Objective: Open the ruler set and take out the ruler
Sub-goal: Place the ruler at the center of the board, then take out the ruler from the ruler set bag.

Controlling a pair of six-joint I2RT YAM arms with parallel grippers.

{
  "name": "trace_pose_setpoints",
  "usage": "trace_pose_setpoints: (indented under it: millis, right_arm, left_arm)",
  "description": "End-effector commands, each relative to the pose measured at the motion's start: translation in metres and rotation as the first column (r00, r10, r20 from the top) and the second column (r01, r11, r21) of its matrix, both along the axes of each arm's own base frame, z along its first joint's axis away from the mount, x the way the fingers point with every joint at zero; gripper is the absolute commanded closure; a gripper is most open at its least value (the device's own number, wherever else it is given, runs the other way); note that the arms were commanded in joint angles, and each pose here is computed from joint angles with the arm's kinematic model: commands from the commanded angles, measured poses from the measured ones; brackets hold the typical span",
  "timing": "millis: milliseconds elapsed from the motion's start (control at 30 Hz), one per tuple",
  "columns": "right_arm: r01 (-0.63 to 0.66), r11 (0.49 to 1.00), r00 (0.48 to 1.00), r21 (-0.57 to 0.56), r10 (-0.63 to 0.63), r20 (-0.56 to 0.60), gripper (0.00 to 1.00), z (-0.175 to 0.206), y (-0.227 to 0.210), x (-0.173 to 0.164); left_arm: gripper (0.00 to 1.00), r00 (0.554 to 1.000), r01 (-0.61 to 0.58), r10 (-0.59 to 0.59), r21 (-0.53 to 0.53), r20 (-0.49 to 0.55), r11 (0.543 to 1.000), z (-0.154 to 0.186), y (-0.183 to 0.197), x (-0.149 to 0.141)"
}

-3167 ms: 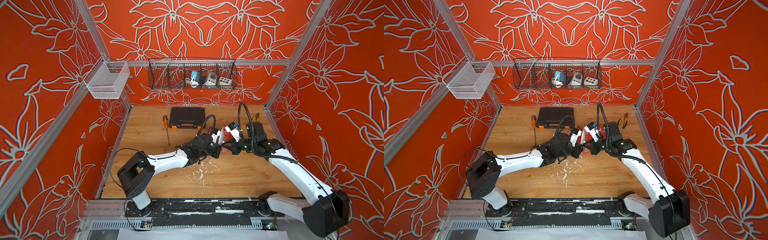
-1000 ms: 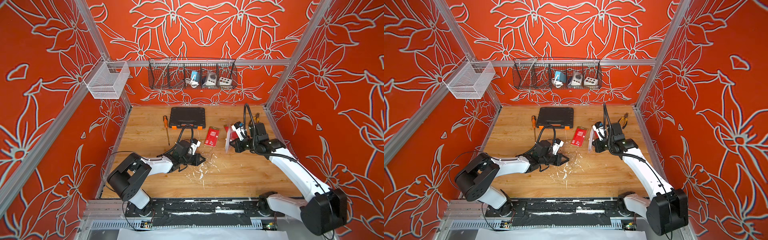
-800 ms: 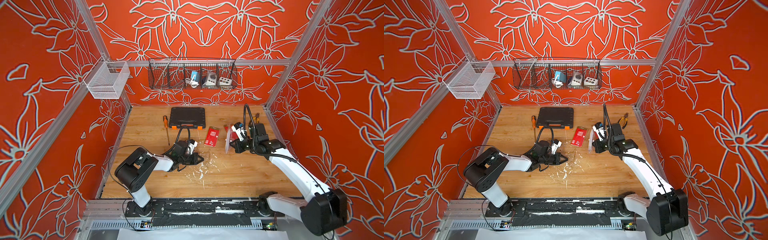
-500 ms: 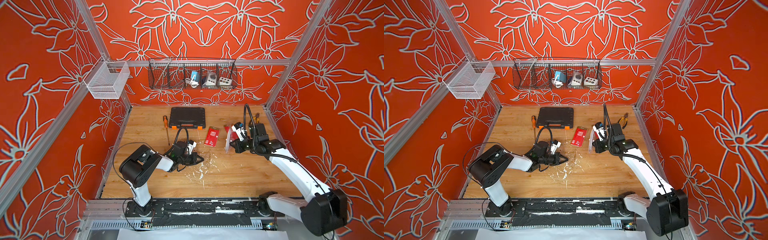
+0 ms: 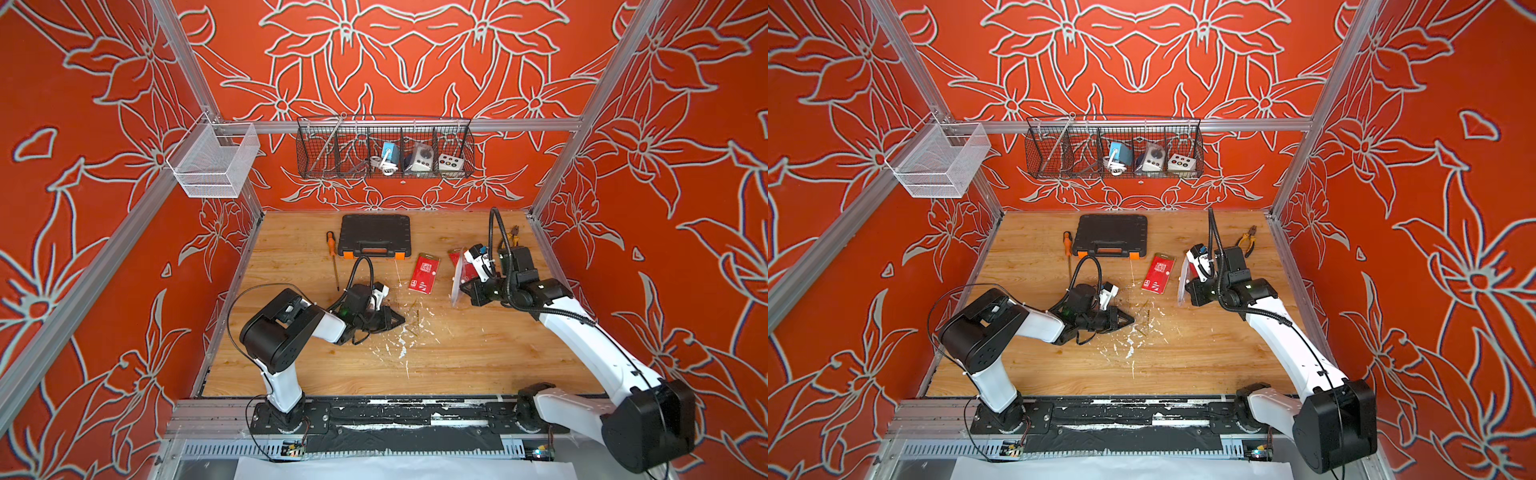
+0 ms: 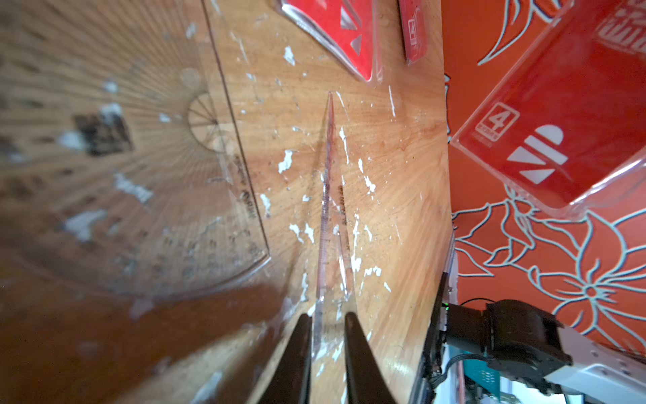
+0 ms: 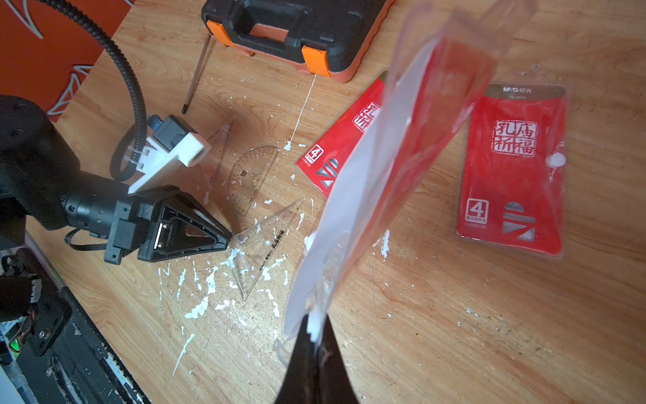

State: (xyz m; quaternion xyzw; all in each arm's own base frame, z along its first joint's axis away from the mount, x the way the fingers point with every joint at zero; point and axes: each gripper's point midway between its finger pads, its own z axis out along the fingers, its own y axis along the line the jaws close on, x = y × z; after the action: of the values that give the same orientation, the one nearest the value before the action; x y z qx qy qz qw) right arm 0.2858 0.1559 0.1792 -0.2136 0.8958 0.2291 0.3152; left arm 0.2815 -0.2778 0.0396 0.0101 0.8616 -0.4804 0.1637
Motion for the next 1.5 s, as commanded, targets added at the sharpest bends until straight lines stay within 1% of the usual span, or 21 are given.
trace_pose_setpoints:
  millis: [0, 133, 200, 267, 400, 533, 633, 800, 900, 1200, 1467]
  right_arm:
    - [-0.010, 1.000, 1.000, 0.010, 0.010, 0.006, 1.00, 0.003, 0.000, -0.002]
    - [-0.028, 0.999, 1.000, 0.028, 0.028, 0.002, 1.00, 0.002, 0.004, -0.003]
    - [-0.036, 0.999, 0.999, 0.038, 0.036, 0.000, 1.00, 0.002, 0.006, -0.003]
    - [-0.048, 0.998, 0.999, 0.051, 0.048, -0.006, 1.00, 0.002, 0.008, -0.004]
    - [-0.073, 0.994, 0.997, 0.076, 0.075, -0.025, 1.00, 0.001, 0.015, -0.005]
    - [-0.076, 0.993, 0.997, 0.093, 0.079, -0.024, 1.00, 0.004, 0.018, -0.006]
    - [-0.080, 0.991, 0.996, 0.106, 0.082, -0.020, 1.00, 0.007, 0.020, -0.006]
    - [-0.080, 0.989, 0.997, 0.126, 0.082, -0.010, 1.00, 0.013, 0.022, -0.006]
    - [-0.084, 0.987, 0.996, 0.137, 0.085, -0.006, 1.00, 0.015, 0.023, -0.007]
    - [-0.105, 0.980, 0.994, 0.168, 0.108, -0.007, 1.00, 0.019, 0.029, -0.011]
    - [-0.146, 0.971, 0.989, 0.191, 0.150, -0.007, 1.00, 0.024, 0.034, -0.018]
  left_arm:
    - [0.75, 0.995, -0.015, 0.015, 0.005, 0.102, 1.000, 0.031, 0.001, 0.016]
    - [0.69, 0.980, -0.042, 0.036, 0.025, 0.196, 0.999, 0.065, 0.003, 0.025]
    - [0.68, 0.967, -0.060, 0.049, 0.037, 0.250, 0.998, 0.084, 0.003, 0.028]
    - [0.71, 0.950, -0.072, 0.056, 0.041, 0.307, 0.997, 0.105, -0.002, 0.028]
    - [0.75, 0.900, -0.075, 0.053, 0.034, 0.432, 0.997, 0.152, -0.025, 0.023]
    - [0.80, 0.861, -0.070, 0.041, 0.039, 0.507, 0.997, 0.177, -0.052, 0.018]
    - [0.84, 0.853, -0.040, 0.016, 0.036, 0.521, 0.999, 0.182, -0.072, 0.015]
    - [0.86, 0.846, -0.002, -0.029, 0.056, 0.533, 0.998, 0.179, -0.101, 0.011]
    - [0.86, 0.847, 0.008, -0.048, 0.077, 0.529, 0.997, 0.172, -0.111, 0.011]
    - [0.86, 0.846, 0.021, -0.071, 0.100, 0.528, 0.995, 0.161, -0.121, 0.015]
    - [0.87, 0.844, -0.024, -0.058, 0.146, 0.534, 0.989, 0.151, -0.121, 0.026]
